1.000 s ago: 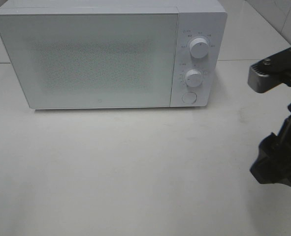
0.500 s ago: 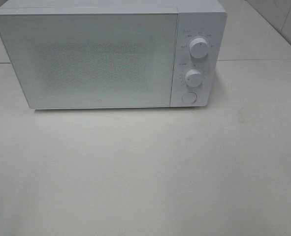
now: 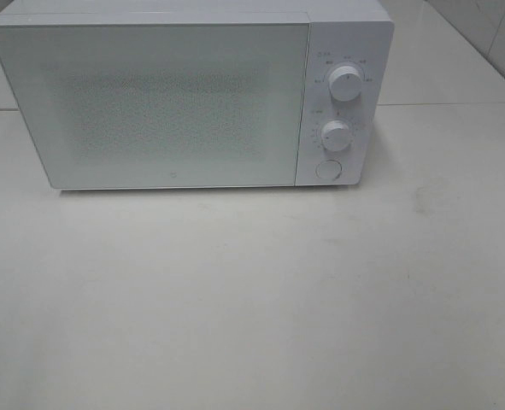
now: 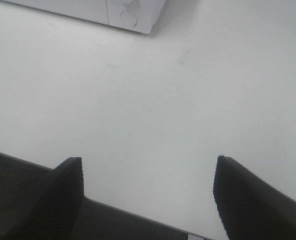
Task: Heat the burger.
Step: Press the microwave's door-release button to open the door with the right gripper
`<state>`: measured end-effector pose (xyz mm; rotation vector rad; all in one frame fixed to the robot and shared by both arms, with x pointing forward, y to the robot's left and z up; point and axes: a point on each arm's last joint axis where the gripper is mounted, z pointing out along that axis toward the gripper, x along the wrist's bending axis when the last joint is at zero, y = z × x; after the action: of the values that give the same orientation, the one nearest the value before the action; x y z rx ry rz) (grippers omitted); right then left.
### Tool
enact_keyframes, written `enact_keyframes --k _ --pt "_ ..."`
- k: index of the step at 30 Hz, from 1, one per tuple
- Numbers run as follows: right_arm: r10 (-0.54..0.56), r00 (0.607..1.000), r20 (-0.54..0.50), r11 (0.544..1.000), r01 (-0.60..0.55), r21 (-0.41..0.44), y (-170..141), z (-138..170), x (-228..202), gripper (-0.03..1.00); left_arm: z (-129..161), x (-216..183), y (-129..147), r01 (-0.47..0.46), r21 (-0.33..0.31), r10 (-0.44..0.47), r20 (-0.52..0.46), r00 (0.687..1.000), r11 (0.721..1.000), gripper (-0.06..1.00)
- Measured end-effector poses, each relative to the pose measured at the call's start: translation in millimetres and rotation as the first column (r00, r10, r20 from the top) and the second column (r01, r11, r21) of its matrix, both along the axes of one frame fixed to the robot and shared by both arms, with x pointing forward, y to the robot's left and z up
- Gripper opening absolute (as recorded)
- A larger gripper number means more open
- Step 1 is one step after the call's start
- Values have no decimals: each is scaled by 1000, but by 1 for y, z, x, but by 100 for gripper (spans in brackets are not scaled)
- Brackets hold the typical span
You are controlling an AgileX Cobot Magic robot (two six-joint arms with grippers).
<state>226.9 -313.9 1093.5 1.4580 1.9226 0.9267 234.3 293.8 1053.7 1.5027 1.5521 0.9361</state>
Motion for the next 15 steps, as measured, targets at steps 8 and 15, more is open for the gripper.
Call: enact_keyframes --k 8,15 --pt "-111 991 70 994 111 13 -5 -20 -18 72 0 0 0 0 0 0 0 1000 1000 99" --pt "-154 987 54 988 155 -8 -1 -43 -6 72 0 0 0 0 0 0 0 1000 1000 99"
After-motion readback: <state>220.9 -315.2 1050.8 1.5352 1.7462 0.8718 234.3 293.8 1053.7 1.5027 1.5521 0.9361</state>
